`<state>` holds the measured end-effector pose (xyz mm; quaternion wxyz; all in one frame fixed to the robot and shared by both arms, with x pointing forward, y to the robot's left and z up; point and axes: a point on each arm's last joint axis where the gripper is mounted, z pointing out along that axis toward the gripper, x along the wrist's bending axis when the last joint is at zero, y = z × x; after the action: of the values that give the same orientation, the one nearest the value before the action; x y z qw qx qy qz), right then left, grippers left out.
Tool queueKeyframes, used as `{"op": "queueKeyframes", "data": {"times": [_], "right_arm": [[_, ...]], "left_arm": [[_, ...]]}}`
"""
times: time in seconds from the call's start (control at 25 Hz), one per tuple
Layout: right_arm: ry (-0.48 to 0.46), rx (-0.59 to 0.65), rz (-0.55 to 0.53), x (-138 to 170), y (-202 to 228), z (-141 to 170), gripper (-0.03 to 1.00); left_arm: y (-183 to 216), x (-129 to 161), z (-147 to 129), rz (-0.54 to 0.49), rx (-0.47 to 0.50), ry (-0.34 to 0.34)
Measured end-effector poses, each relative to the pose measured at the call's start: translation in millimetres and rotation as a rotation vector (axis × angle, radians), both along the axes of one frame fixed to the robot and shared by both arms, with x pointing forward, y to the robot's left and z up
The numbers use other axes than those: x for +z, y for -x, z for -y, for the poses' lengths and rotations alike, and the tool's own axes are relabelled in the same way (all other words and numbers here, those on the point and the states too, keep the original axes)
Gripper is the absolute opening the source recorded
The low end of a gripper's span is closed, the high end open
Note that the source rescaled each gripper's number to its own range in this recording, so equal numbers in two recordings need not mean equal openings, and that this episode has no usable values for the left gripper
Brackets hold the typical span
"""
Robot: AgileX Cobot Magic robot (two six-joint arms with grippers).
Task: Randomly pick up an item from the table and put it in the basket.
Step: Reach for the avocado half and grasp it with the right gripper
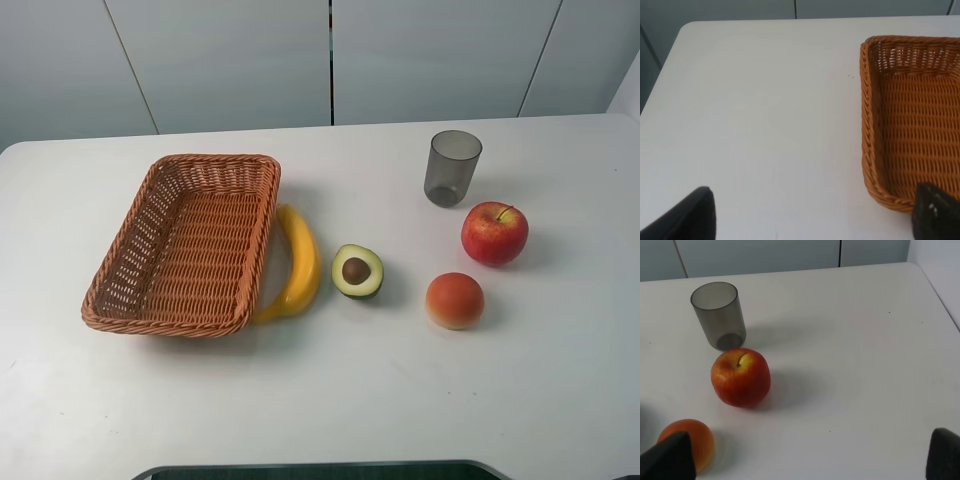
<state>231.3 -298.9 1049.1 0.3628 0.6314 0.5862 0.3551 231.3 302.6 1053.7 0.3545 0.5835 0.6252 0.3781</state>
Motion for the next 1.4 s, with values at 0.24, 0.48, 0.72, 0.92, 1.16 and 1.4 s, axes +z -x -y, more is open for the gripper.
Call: {"op": "queueKeyframes", "data": {"times": [0.24,0.48,0.72,0.92,1.16,1.4], "right_arm": [[0.000,0.000,0.000,0.0,0.0,0.0,1.00],[0.000,0.000,0.000,0.0,0.0,0.0,1.00],[0.000,0.000,0.000,0.0,0.0,0.0,1.00],[0.000,0.000,0.000,0.0,0.0,0.0,1.00],[0.000,0.000,0.000,0.0,0.0,0.0,1.00],[0.000,0.000,0.000,0.0,0.0,0.0,1.00]], "left_arm": [[0.0,0.0,0.0,0.000,0.000,0.000],[0.0,0.0,0.0,0.000,0.000,0.000],[0.0,0.0,0.0,0.000,0.000,0.000],[0.0,0.0,0.0,0.000,0.001,0.002],[0.0,0.0,0.0,0.000,0.001,0.002],[0.0,0.0,0.0,0.000,0.001,0.002]]}}
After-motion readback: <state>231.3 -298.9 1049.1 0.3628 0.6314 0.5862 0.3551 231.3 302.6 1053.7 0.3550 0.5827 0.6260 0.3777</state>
